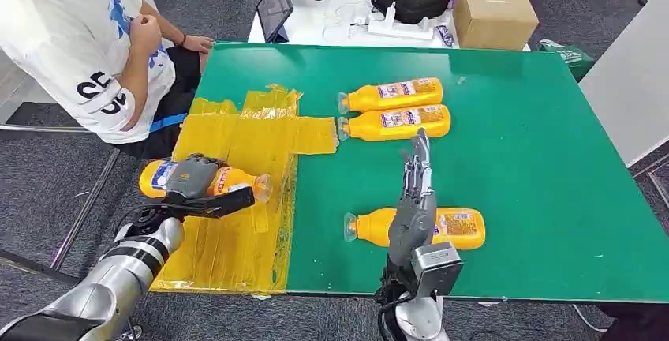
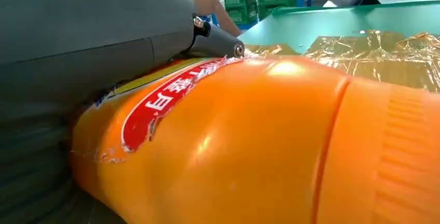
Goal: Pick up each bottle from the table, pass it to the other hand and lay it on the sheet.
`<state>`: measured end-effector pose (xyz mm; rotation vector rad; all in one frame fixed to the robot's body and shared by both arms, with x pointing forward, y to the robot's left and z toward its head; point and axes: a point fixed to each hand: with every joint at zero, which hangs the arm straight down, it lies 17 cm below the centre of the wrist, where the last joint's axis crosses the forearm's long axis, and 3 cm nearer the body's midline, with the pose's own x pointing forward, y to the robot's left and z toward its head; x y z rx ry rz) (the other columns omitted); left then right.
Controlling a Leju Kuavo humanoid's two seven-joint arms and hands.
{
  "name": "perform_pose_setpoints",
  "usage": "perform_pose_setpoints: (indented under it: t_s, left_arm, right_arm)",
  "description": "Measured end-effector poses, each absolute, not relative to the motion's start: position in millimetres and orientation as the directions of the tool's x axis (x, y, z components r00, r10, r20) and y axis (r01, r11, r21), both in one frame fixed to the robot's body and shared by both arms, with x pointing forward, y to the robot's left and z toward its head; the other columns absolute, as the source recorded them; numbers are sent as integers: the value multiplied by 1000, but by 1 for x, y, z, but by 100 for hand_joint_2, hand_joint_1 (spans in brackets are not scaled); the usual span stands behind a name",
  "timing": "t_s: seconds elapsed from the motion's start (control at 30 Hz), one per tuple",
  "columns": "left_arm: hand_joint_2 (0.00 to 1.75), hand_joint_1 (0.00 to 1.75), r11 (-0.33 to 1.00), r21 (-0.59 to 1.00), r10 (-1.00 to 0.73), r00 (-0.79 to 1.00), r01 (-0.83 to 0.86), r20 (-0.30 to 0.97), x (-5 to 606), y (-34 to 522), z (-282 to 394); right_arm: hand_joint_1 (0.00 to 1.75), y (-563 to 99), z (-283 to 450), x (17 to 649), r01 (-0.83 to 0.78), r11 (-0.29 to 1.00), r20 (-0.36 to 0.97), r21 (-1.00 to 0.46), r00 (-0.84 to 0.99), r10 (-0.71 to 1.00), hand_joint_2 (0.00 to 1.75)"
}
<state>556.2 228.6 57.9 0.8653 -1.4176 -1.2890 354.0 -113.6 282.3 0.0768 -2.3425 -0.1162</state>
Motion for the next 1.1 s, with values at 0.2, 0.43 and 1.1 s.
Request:
perform_pose_setpoints:
  t_s: [0.2, 0.43, 1.1]
  left_arm:
    - [175, 0, 187, 974, -944, -251, 126, 214, 555, 228, 55]
    - [0, 0, 237, 955, -921, -273, 179, 280, 546, 221, 44]
    - [0, 0, 867, 284, -231, -176, 410, 957, 505, 178, 77]
  right_arm:
    - [0, -112, 275, 358, -22, 994, 727, 106, -680, -93, 0]
    - [0, -105, 261, 363, -42, 994, 761, 101, -641, -105, 0]
    - [0, -96, 232, 382, -48, 994, 819, 100, -563, -109, 0]
